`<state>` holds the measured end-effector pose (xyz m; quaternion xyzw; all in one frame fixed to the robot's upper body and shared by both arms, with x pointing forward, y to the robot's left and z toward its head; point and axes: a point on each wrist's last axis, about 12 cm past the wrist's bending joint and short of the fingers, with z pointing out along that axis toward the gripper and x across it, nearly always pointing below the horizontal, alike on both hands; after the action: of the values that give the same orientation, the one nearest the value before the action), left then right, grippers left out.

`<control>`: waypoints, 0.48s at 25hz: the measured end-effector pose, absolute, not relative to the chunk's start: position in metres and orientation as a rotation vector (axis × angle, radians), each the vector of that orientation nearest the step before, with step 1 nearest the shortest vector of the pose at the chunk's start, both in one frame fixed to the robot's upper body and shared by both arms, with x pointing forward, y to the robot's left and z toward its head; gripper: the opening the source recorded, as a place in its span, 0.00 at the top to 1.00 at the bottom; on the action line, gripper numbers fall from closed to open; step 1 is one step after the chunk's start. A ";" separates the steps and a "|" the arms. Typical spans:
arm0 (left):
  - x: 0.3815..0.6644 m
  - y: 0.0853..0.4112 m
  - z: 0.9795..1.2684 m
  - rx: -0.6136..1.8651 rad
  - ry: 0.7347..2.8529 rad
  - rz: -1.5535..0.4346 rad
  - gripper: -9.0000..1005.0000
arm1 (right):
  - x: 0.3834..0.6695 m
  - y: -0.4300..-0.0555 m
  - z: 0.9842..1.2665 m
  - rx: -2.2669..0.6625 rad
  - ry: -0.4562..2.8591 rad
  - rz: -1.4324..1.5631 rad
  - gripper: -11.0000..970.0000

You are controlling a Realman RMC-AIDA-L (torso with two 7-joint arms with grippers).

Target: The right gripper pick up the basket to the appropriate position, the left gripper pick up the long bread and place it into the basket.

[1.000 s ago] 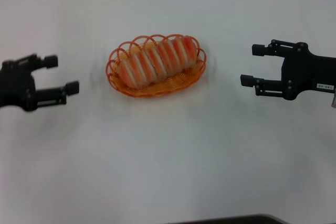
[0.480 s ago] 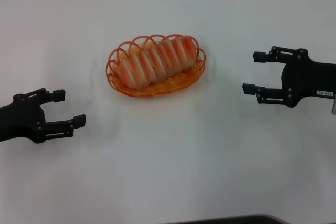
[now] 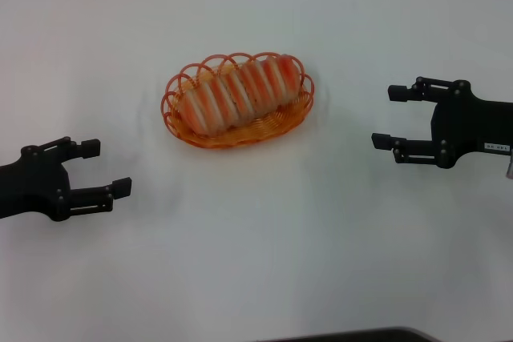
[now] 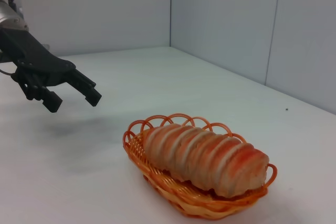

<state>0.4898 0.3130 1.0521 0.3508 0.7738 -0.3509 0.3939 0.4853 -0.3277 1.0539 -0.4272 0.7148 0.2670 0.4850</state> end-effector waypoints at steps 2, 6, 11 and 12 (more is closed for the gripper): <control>0.490 0.313 1.052 0.891 1.964 -0.888 0.08 | 0.485 -0.328 1.054 -1.040 1.740 0.650 0.18; 0.490 0.310 1.052 0.906 1.960 -0.898 0.08 | 0.485 -0.328 1.054 -1.034 1.736 0.652 0.18; 0.492 0.308 1.054 0.921 1.957 -0.900 0.08 | 0.485 -0.329 1.055 -1.029 1.735 0.652 0.18; 0.492 0.308 1.054 0.920 1.957 -0.900 0.08 | 0.485 -0.329 1.055 -1.029 1.735 0.651 0.18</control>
<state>0.4918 0.3081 1.0538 0.3620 0.7696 -0.3538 0.3892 0.4848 -0.3289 1.0549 -0.4233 0.7140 0.2680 0.4891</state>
